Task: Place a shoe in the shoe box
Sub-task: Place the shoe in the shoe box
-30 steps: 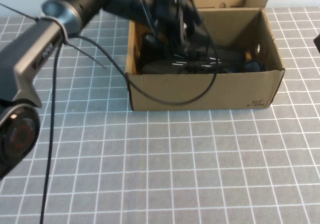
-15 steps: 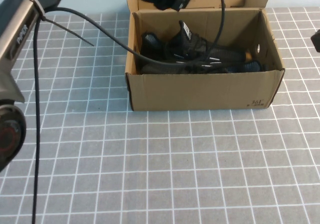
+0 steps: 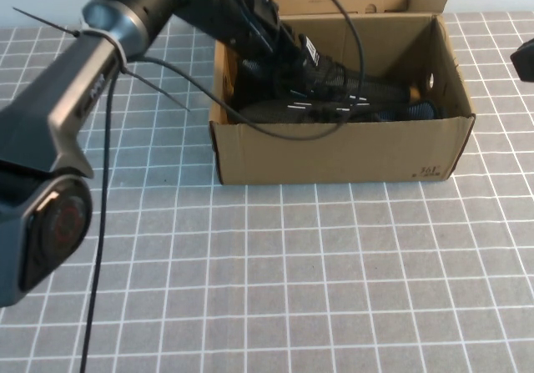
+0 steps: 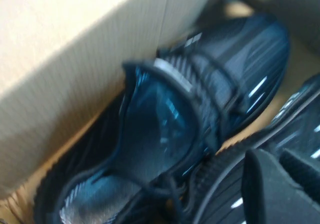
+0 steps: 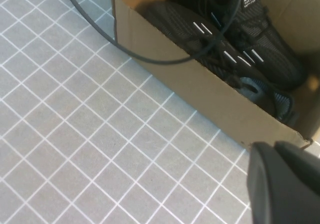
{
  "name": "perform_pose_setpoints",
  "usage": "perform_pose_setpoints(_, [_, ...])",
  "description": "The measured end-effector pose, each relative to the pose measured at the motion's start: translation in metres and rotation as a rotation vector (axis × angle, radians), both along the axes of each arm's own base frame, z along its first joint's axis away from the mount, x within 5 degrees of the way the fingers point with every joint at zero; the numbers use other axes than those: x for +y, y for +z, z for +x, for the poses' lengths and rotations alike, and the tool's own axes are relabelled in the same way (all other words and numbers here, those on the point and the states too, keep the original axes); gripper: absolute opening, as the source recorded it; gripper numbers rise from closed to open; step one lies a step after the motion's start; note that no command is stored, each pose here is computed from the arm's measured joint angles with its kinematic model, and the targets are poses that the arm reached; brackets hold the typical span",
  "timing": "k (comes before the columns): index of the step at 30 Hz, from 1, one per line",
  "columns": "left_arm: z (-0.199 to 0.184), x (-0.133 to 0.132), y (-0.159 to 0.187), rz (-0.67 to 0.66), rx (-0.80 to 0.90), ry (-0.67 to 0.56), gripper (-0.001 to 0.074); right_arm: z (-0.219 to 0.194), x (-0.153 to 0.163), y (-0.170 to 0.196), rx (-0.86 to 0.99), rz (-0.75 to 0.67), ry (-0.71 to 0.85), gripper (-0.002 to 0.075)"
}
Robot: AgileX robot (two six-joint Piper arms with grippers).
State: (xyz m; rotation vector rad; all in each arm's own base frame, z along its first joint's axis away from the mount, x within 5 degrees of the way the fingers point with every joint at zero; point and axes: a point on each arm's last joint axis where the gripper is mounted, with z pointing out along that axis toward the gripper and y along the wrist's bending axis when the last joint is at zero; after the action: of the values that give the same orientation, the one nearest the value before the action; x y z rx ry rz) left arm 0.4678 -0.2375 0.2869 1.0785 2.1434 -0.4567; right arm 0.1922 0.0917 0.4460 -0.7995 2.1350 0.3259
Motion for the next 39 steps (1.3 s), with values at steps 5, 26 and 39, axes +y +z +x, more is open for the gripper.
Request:
perform_pose_setpoints(5, [0.006, -0.002, -0.024, 0.024, 0.048, 0.003, 0.0037, 0.001, 0.0, 0.0, 0.001, 0.002, 0.0, -0.0016])
perform_pose_setpoints(26, [0.005, -0.001, -0.063, 0.127, 0.19, -0.028, 0.0036, 0.02, 0.01, -0.015, 0.069, -0.014, 0.029, -0.0016])
perform_pose_setpoints(39, [-0.021, 0.013, 0.041, 0.102, 0.032, -0.044, 0.0004, 0.017, 0.01, -0.014, 0.069, 0.0, 0.034, -0.0016])
